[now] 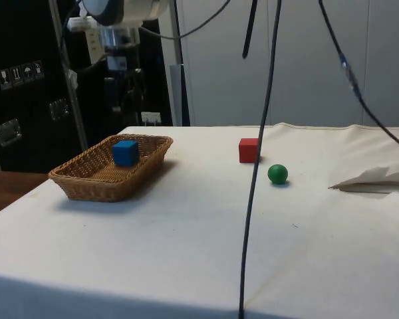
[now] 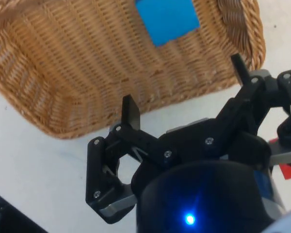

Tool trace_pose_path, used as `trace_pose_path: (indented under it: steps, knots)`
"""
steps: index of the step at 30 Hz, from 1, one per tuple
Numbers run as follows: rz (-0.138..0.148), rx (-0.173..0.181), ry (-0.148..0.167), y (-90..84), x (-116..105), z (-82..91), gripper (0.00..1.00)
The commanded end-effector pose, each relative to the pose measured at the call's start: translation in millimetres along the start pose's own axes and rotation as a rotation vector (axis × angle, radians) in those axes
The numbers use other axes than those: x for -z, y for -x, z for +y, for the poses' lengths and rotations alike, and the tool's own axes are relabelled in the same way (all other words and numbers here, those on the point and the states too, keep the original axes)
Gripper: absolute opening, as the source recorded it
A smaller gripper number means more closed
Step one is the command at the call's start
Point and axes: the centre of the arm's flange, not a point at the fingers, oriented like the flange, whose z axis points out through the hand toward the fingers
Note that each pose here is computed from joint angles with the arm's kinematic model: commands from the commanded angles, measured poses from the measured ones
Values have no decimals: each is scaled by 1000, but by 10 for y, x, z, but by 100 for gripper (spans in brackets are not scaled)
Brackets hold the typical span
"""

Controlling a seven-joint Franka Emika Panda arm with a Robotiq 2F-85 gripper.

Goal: Place all non-red objects into the basket.

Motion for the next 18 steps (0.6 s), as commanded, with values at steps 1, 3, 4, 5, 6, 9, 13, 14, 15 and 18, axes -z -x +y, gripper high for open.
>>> trace_pose_path:
  steps: [1,3,4,5,6,9,13,14,15,18]
  knots:
    - [-1,3,3,44,79,-9,100]
    - [-5,6,1,83,146,-27,100]
    - [-7,8,-1,101,185,-38,100]
    - [-9,8,-3,120,217,-49,100]
    - [-11,11,-4,156,289,-69,100]
    - [-16,13,-6,198,360,-88,100]
    - [-22,17,-11,277,505,-147,100]
    - [-22,17,-12,296,545,-158,100]
    - [-28,20,-14,339,622,-192,100]
    - [-30,23,-16,377,696,-219,100]
